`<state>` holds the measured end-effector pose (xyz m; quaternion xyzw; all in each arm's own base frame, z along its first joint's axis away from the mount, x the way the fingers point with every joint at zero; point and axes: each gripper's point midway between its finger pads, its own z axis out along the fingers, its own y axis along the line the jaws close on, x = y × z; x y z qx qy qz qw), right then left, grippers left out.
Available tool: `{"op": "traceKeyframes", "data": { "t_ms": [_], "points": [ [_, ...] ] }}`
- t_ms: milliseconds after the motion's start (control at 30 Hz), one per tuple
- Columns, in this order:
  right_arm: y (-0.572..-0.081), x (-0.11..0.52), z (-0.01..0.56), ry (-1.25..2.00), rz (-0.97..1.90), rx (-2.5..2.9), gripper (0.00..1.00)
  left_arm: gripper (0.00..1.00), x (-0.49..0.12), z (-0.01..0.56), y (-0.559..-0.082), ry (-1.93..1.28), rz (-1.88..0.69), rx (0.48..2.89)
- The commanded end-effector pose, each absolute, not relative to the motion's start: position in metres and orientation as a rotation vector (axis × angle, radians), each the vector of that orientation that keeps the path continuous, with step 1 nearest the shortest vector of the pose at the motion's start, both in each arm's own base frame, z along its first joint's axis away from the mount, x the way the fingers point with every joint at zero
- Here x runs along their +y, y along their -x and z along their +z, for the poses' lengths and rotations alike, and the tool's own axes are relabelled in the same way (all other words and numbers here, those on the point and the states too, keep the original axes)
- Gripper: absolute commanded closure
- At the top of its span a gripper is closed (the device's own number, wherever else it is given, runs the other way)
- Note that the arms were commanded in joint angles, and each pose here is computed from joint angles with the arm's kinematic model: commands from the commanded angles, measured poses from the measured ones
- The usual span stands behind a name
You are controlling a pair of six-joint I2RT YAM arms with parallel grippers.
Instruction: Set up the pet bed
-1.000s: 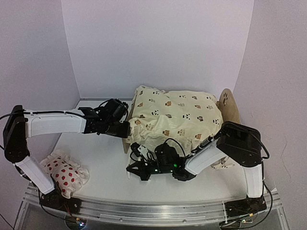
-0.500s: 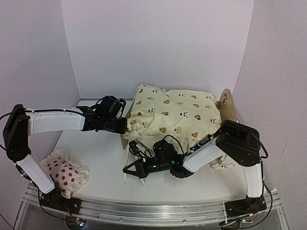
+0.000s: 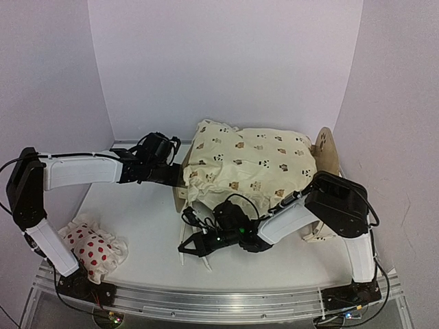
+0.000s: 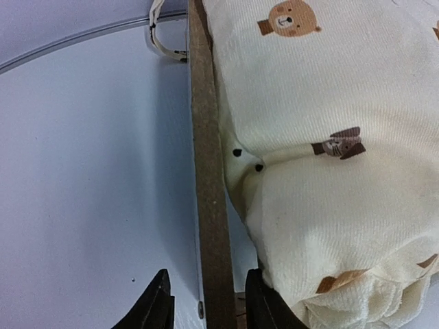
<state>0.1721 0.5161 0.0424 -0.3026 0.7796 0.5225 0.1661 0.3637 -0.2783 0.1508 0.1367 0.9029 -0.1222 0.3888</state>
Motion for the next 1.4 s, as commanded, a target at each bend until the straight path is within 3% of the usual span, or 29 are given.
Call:
{"op": "traceKeyframes", "data": {
  "t_ms": [0,67,167,400,633,933,1367],
  "points": [
    [-0.153,0.520,0.022,0.976,1.422,2.283,1.00,0.46,-0.276,0.188,-0.355,-0.314,-0.398,2.269],
    [-0.156,0.521,0.019,0.973,1.410,2.288,1.00,0.28,-0.272,0.186,-0.339,-0.335,-0.431,2.316],
    [-0.156,0.522,0.016,0.980,1.406,2.288,1.00,0.25,-0.265,0.183,-0.316,-0.335,-0.464,2.376],
    [-0.159,0.518,0.012,0.986,1.362,2.279,1.00,0.42,-0.268,0.176,-0.260,-0.401,-0.716,2.451],
    [-0.158,0.516,0.011,0.999,1.355,2.271,1.00,0.54,-0.280,0.130,-0.231,-0.487,-0.875,2.544],
    [-0.160,0.516,0.020,0.994,1.357,2.242,1.00,0.56,-0.297,0.100,-0.214,-0.540,-1.049,2.580],
    [-0.162,0.518,0.029,0.991,1.369,2.202,1.00,0.60,-0.304,0.058,-0.209,-0.531,-1.100,2.662]
  ]
}}
